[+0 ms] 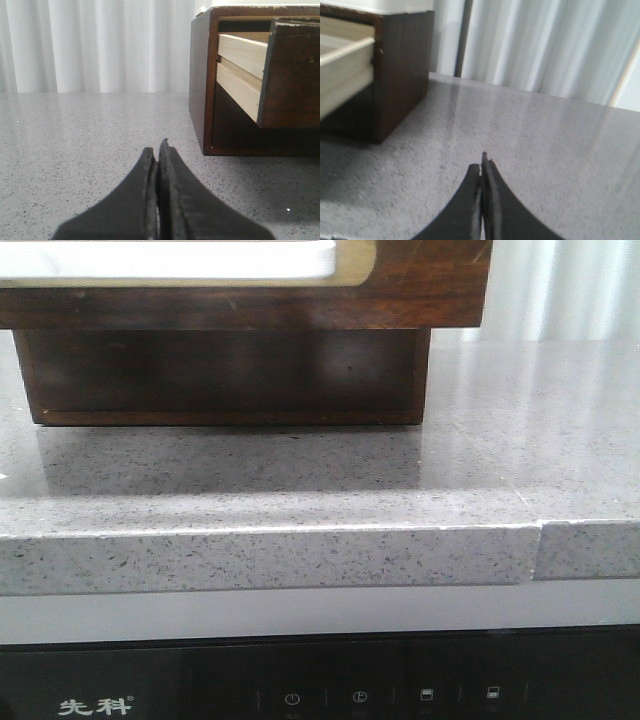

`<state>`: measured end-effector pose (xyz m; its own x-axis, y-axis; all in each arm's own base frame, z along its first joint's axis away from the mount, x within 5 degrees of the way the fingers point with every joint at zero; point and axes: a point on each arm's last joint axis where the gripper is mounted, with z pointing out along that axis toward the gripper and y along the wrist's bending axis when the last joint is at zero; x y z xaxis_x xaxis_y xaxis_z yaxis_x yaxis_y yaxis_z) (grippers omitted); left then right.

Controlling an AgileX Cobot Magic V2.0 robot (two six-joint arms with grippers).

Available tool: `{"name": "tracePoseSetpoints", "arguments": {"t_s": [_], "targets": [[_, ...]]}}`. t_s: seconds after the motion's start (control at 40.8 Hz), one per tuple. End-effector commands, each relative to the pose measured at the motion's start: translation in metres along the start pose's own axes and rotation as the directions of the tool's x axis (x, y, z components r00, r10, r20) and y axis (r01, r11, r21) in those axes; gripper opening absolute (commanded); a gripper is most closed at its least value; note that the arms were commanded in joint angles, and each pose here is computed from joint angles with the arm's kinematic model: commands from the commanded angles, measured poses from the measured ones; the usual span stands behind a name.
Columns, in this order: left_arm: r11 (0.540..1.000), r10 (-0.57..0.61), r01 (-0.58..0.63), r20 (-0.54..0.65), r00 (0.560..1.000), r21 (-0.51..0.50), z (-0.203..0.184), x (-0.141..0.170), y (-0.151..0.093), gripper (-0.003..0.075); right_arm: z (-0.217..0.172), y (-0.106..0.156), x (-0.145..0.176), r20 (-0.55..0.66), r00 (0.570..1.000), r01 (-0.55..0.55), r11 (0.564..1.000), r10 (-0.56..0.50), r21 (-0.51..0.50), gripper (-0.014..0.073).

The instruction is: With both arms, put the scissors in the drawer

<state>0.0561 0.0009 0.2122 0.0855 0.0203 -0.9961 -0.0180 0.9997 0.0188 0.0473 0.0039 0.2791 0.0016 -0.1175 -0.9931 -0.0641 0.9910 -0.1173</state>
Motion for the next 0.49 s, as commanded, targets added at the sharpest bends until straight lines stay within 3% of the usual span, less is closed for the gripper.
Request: {"name": "tracePoseSetpoints", "arguments": {"t_s": [0.0,0.245,0.466], "targets": [[1.0,-0.013,0.013,0.076,0.997,-0.007,-0.001,0.0,0.001,-0.002,-0.002,-0.001,0.008,0.125,0.992,0.015,0.998,-0.022,0.056,-0.0068],[1.0,-0.013,0.013,0.076,0.997,-0.007,-0.001,0.0,0.001,-0.002,0.006,0.004,0.063,0.117,0.993,0.005,0.998,-0.013,0.066,-0.0068],[1.0,-0.013,0.013,0.076,0.997,-0.007,-0.001,0.0,0.001,-0.002,0.007,0.005,0.067,0.163,0.987,0.001,0.998,-0.011,0.061,-0.0068]]}}
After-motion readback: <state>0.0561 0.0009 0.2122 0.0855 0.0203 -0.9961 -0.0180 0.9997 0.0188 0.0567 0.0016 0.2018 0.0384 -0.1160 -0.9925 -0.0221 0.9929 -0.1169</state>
